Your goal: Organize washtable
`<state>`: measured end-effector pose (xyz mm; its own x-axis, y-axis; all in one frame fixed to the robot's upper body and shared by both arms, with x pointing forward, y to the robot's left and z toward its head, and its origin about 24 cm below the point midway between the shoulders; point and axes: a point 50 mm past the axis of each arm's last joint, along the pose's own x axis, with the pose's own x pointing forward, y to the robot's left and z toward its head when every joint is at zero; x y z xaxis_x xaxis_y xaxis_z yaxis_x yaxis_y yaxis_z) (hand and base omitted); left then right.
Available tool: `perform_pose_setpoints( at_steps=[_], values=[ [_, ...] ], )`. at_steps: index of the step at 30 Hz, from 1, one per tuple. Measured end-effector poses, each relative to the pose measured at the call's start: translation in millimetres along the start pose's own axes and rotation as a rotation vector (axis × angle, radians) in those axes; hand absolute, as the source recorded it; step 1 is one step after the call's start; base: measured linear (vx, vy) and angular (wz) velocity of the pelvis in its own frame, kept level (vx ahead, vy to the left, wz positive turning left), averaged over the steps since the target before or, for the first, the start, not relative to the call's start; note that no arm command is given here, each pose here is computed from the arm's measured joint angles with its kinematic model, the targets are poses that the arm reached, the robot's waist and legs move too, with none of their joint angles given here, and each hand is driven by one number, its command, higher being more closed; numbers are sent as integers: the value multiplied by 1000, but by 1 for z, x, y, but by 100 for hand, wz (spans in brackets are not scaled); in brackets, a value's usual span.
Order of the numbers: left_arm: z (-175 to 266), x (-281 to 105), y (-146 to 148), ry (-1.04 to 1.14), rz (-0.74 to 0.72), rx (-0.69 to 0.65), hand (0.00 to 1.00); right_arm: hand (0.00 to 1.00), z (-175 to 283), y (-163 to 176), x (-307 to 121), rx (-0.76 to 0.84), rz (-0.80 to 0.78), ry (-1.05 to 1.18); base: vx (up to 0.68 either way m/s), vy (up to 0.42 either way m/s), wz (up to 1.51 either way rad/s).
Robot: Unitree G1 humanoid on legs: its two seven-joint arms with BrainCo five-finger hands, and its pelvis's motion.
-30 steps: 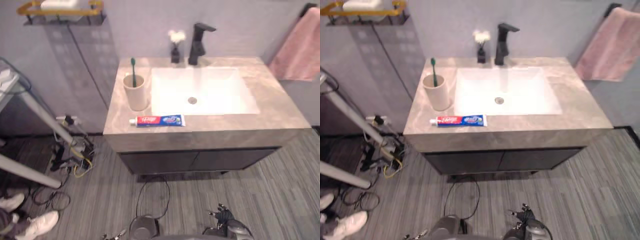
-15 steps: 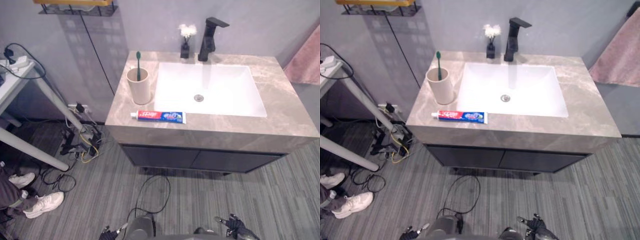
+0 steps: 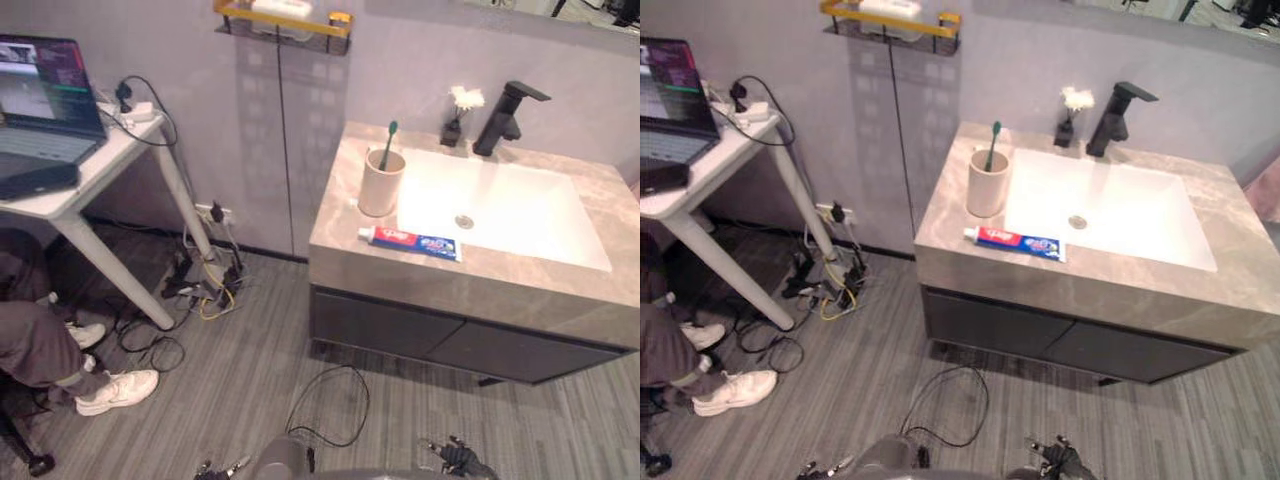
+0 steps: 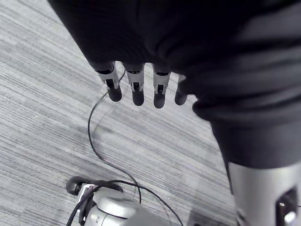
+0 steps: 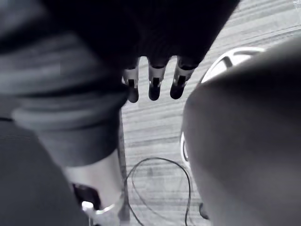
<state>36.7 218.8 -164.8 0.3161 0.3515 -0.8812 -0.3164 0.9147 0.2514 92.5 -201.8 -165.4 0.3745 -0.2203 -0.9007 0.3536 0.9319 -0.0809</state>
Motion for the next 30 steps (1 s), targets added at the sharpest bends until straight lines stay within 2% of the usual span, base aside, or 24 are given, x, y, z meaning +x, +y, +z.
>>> perform_pose_setpoints(
  at_steps=[12, 16, 17, 30],
  values=[
    [-2, 1, 6, 13, 7, -31, 0, 0, 4, 2, 1, 3, -3, -12, 10, -80, -5],
    [-4, 1, 10, 18, 11, -40, 0, 0, -11, -3, -2, 6, -26, 25, 3, -67, -9],
    [-11, 0, 13, 53, 23, -46, 0, 0, -17, 10, -3, 2, 7, 56, -90, -45, -9],
    [-11, 0, 12, 51, 16, -98, 0, 0, -16, 12, -3, -10, 12, 41, -67, -30, 8]
  ],
)
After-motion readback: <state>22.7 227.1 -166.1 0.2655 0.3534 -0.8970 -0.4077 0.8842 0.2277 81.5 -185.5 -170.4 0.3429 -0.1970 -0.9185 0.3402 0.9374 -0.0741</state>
